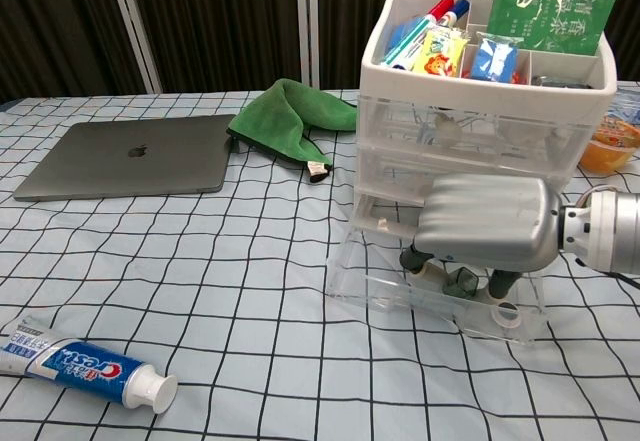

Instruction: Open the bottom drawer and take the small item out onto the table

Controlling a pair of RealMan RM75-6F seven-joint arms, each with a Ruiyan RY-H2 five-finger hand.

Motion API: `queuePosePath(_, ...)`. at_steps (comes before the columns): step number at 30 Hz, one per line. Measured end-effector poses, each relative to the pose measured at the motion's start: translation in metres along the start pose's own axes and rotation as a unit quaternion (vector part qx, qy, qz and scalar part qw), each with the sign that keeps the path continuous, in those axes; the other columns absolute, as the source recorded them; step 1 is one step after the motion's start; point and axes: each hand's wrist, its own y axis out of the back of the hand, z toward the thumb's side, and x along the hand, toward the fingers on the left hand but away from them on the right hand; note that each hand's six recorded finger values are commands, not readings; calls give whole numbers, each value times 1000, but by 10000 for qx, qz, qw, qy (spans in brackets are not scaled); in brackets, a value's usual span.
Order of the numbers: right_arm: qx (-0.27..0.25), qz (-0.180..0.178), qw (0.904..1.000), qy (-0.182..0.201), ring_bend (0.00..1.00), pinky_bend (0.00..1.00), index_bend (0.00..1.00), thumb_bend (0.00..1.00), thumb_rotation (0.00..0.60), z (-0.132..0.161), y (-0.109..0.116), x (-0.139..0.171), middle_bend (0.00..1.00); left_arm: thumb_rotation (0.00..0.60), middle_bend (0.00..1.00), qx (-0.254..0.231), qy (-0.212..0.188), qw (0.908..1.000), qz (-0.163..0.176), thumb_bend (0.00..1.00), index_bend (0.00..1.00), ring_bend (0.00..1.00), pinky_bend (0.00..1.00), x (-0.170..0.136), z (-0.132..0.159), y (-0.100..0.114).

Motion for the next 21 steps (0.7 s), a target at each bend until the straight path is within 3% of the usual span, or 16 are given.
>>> queuePosePath(21, 256, -283, 9987, -333, 1000, 828, 687, 323, 600, -11, 26, 22, 1000, 600, 0, -65, -175, 9998, 16, 30, 0, 0, 0, -6, 6, 2)
